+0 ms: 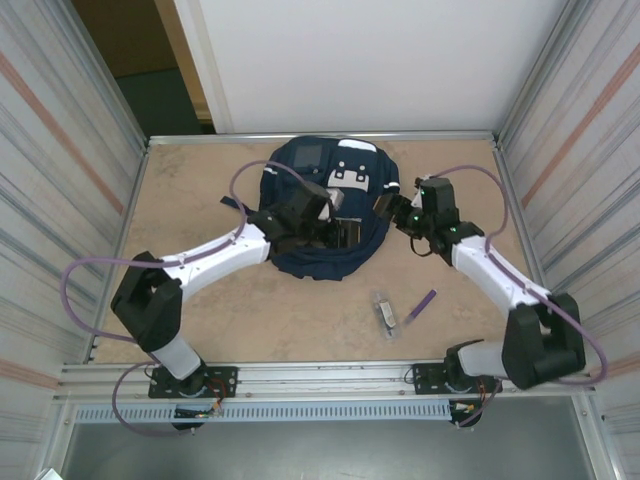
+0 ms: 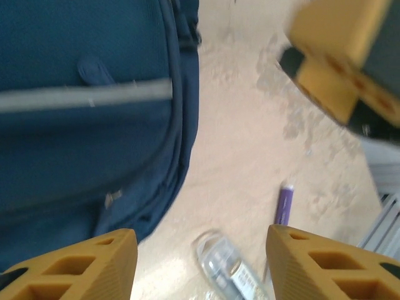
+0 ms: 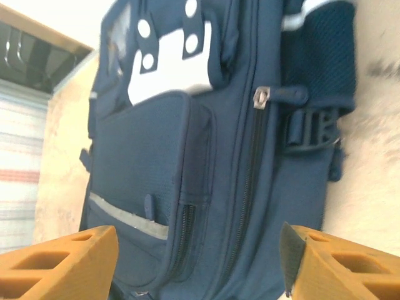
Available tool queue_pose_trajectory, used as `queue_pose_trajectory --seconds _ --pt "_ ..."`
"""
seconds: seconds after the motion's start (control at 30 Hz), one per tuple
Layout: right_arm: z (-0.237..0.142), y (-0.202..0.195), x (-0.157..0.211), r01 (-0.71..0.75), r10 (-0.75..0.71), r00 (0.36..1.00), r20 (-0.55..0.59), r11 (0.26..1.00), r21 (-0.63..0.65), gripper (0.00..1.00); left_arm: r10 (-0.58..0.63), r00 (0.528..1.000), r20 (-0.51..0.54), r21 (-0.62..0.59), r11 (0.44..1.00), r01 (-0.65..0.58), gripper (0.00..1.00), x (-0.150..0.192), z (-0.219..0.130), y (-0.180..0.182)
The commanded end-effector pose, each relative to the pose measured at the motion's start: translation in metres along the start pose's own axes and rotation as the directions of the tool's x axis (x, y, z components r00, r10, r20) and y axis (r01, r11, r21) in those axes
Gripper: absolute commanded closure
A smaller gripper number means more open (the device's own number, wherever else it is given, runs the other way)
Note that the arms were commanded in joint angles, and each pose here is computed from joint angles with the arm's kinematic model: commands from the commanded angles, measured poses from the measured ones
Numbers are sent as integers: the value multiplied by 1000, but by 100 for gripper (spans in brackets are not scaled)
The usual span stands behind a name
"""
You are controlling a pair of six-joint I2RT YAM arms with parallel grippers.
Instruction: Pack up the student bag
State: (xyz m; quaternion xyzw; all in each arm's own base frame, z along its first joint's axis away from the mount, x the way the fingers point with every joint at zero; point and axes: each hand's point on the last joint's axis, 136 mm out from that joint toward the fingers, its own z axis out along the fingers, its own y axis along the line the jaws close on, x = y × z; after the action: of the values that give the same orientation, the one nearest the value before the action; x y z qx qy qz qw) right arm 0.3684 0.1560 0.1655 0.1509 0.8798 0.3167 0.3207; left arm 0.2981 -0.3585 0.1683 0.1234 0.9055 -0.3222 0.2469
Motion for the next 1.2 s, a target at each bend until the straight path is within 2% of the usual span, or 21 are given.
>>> queue_pose_trajectory --seconds 0.0,0.23,0.3,0.4,0.43,0.53,0.57,0.73,0.8,0.9,1.03,1.13,1.17 --pt "20 14 18 -46 41 990 -138 999 -28 35 36 998 59 -108 994 -29 43 -2 1 26" --pt "56 16 25 -45 49 980 -194 999 22 51 47 998 47 -197 980 -37 42 -1 22 45" --pt "63 15 29 -52 59 975 -216 998 35 56 52 998 41 -187 981 -43 43 0 29 46" --pt "70 15 38 -67 78 966 -244 996 53 57 37 999 13 -157 987 -34 46 5 42 43" --pt "71 14 39 -68 81 966 -246 996 60 60 32 999 10 -149 988 -30 46 6 45 42" --pt "72 11 39 -70 85 967 -241 995 70 80 20 1000 15 -175 984 -17 50 8 54 49" --pt "71 10 39 -72 88 967 -239 995 74 85 24 999 29 -197 980 -18 52 6 56 54" --pt "64 3 34 -78 96 971 -217 993 89 100 86 993 75 -287 956 -61 90 -9 51 66" --pt "63 -5 28 -91 112 972 -207 990 104 100 153 984 93 -301 946 -118 100 -15 39 65" --pt "62 -18 12 -126 146 972 -182 985 117 100 235 968 86 -277 939 -203 100 -14 21 60" --pt "72 -27 -27 -151 163 977 -137 984 95 100 360 933 10 -229 909 -348 100 7 4 61" --pt "86 -39 -53 -175 183 973 -142 982 70 100 414 910 -23 -196 891 -410 100 20 7 63" --pt "87 -39 -59 -192 198 969 -148 980 54 97 419 908 -16 -178 892 -415 100 18 11 59"
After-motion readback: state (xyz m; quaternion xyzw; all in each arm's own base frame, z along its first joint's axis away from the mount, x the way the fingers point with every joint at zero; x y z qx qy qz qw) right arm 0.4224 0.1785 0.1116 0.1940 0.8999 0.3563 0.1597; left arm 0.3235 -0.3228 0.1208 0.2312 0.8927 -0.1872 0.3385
